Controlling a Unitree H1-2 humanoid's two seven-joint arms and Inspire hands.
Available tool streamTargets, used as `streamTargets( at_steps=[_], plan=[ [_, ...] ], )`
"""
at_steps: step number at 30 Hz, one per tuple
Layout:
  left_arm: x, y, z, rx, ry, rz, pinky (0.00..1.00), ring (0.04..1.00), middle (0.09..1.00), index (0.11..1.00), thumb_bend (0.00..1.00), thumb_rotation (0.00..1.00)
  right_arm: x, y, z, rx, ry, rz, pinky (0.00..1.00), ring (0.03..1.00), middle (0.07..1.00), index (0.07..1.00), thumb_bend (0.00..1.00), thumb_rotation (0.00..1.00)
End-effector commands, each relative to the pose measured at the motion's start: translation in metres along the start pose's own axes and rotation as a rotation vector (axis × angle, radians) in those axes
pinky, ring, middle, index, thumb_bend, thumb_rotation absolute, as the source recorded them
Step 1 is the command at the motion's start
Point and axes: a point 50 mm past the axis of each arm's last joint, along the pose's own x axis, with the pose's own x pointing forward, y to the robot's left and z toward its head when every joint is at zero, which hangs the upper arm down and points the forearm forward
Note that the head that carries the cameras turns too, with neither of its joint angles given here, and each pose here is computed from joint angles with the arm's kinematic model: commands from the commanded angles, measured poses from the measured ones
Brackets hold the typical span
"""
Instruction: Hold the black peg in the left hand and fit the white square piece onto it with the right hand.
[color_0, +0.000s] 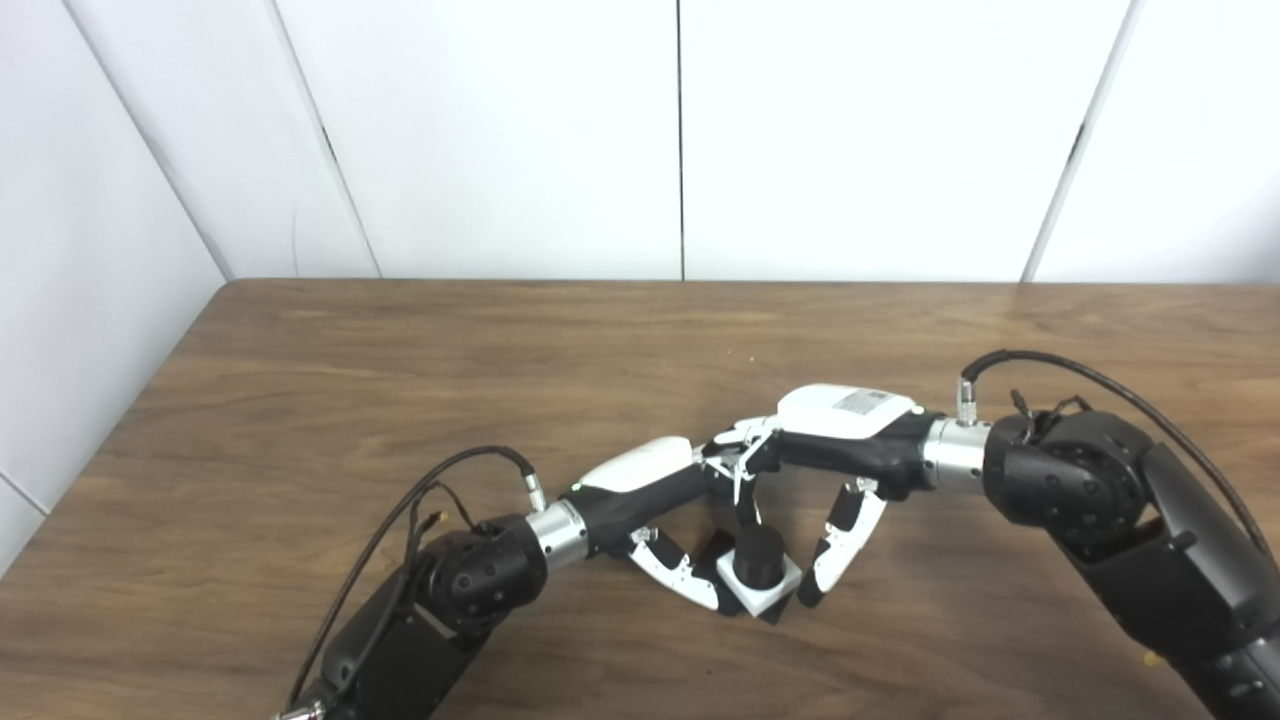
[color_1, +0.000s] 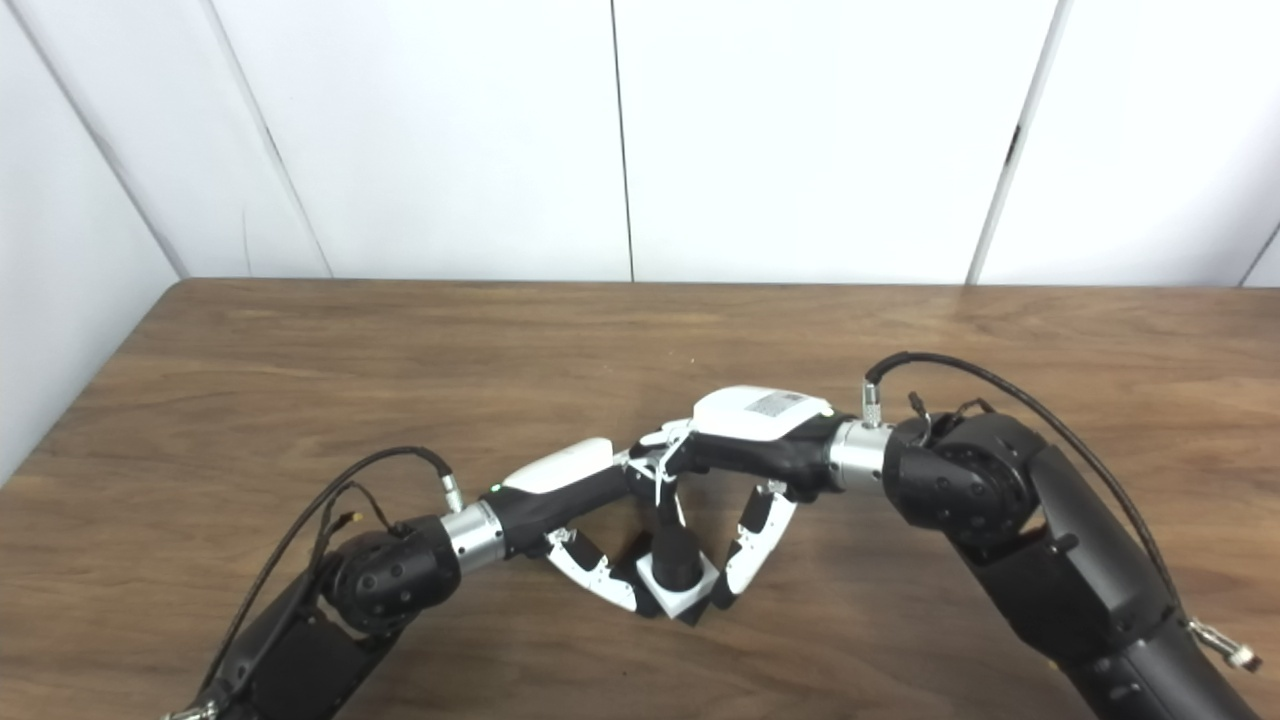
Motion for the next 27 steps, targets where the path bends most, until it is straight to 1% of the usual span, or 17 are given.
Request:
streamTargets(
  at_steps=[1, 10, 14, 16, 17, 21, 24, 27],
  plan=[
    [-0.004, -0.008, -0.008, 0.030, 0.062, -0.068, 1.00, 1.000, 0.956, 0.492, 0.52, 0.08, -0.007, -0.027, 0.004, -0.045, -0.002, -0.057, 0.92, 0.954, 0.925, 0.769, 0.92, 0.33],
    [-0.004, -0.007, -0.009, 0.051, 0.065, -0.073, 1.00, 1.000, 0.959, 0.493, 0.52, 0.08, -0.011, -0.032, -0.001, -0.045, 0.012, -0.083, 0.92, 0.953, 0.925, 0.772, 0.90, 0.33],
    [-0.005, -0.006, -0.011, 0.043, 0.066, -0.072, 1.00, 1.000, 0.959, 0.493, 0.52, 0.08, -0.014, -0.038, -0.006, -0.045, 0.032, -0.090, 0.92, 0.954, 0.926, 0.770, 0.89, 0.33],
    [-0.006, -0.005, -0.011, 0.037, 0.066, -0.073, 1.00, 1.000, 0.961, 0.493, 0.52, 0.08, -0.017, -0.041, -0.012, -0.041, 0.053, -0.100, 0.90, 0.948, 0.924, 0.763, 0.88, 0.32],
    [-0.006, -0.004, -0.012, 0.036, 0.065, -0.073, 1.00, 1.000, 0.962, 0.493, 0.52, 0.08, -0.018, -0.043, -0.015, -0.040, 0.065, -0.106, 0.87, 0.938, 0.922, 0.756, 0.88, 0.32],
    [-0.008, -0.002, -0.013, 0.037, 0.065, -0.073, 1.00, 1.000, 0.962, 0.493, 0.52, 0.08, -0.024, -0.050, -0.029, -0.022, 0.125, -0.142, 0.86, 0.935, 0.921, 0.757, 0.87, 0.28],
    [-0.009, -0.001, -0.015, 0.047, 0.061, -0.072, 1.00, 1.000, 0.963, 0.493, 0.52, 0.08, -0.028, -0.054, -0.039, 0.000, 0.161, -0.166, 0.87, 0.948, 0.922, 0.760, 0.85, 0.26],
    [-0.010, 0.001, -0.017, 0.056, 0.064, -0.078, 1.00, 1.000, 0.965, 0.493, 0.52, 0.08, -0.033, -0.055, -0.051, 0.019, 0.208, -0.184, 0.90, 0.958, 0.931, 0.766, 0.84, 0.26]
  ],
)
